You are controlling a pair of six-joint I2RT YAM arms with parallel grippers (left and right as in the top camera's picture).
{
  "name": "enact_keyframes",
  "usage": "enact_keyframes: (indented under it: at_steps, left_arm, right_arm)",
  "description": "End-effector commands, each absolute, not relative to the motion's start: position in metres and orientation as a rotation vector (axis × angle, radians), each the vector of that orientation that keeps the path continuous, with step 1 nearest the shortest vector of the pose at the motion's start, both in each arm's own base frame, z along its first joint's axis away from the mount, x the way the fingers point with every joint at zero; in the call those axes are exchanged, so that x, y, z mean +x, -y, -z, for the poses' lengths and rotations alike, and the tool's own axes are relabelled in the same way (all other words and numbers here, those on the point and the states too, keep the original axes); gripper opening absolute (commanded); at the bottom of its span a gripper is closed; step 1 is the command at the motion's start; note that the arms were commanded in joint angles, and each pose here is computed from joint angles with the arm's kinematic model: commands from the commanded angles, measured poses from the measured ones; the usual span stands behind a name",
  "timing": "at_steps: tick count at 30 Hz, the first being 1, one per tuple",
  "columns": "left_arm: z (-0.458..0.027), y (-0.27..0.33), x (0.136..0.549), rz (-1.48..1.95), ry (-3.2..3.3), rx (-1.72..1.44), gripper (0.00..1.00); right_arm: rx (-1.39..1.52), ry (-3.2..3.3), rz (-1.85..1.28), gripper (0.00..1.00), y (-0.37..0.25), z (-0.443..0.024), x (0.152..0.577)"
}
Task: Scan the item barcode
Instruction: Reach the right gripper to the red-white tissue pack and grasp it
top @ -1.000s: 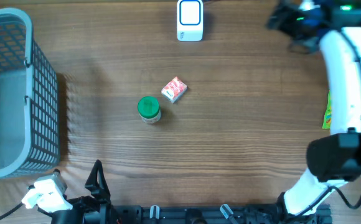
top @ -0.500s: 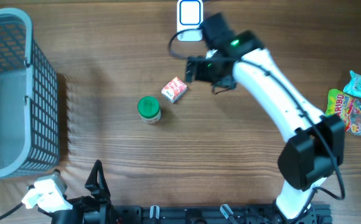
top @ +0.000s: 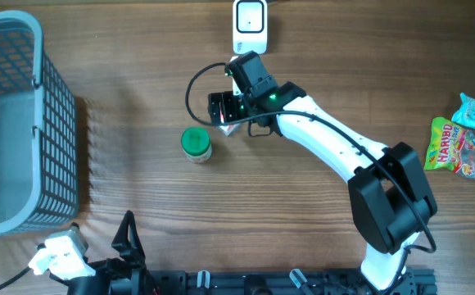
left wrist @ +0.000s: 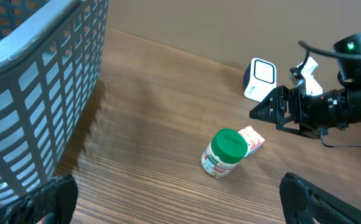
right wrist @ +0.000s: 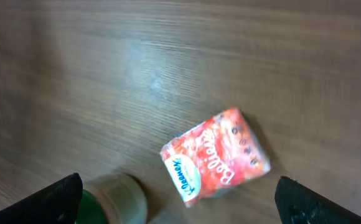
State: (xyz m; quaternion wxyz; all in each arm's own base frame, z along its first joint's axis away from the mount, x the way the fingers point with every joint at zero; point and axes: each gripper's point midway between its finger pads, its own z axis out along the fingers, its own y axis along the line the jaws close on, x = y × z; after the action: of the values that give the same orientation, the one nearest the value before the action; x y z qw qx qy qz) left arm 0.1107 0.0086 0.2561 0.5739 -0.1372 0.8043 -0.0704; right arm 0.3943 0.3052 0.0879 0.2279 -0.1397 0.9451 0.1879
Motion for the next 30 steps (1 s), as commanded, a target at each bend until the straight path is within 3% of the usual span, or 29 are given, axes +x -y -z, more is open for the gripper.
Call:
enact_keyframes:
  at_steps: [1, 3, 8, 10, 13, 14, 15, 16, 22, 30]
  left_arm:
    - [-0.256, -0.01, 0.11, 0.16, -1.876, -0.319, 1.0]
    - [-0.256, -0.01, 0.11, 0.16, -1.876, -0.319, 1.0]
    - [-0.256, -0.01, 0.11, 0.16, -1.876, -0.319, 1.0]
    - [-0.256, -0.01, 0.11, 0.16, -1.876, -0.319, 1.0]
    - [-0.256, -0.01, 0.11, 0.16, -1.876, -0.319, 1.0]
    - [-0.256, -0.01, 0.11, 0.16, -1.876, -0.319, 1.0]
    - [-0.256, -0.01, 0.11, 0.16, -1.876, -0.319, 1.0]
    - [-0.256, -0.01, 0.11, 0.16, -1.876, -0.319, 1.0]
    - [-0.256, -0.01, 0.11, 0.16, -1.876, -0.319, 1.0]
    - [-0.256, -0.01, 0.11, 0.16, -1.876, -0.319, 1.0]
  right_arm:
    - [-0.716, -2.59, -0.361, 0.95, -0.292, -0.067, 0.385]
    - [-0.749, -2.628, -0.339, 0.94, -0.286, -0.056, 0.377]
    - [-0.772, -2.658, -0.327, 0.74, -0.283, -0.032, 0.366]
    - [-0.832, -2.632, -0.323, 0.72, -0.287, -0.029, 0.362]
    - [-0.923, -2.567, -0.234, 0.75, -0.293, -0.025, 0.36]
    - [-0.947, -2.544, -0.192, 0.82, -0.293, -0.024, 0.36]
    - [-0.956, -2.522, -0.154, 0.96, -0.293, -0.023, 0.362]
    - [-0.966, -2.498, -0.12, 1.0, -0.294, -0.024, 0.365]
    - [-0.921, -2.453, -0.078, 1.0, -0.292, -0.029, 0.38]
    - [-0.963, -2.497, -0.049, 1.0, -0.286, 0.011, 0.383]
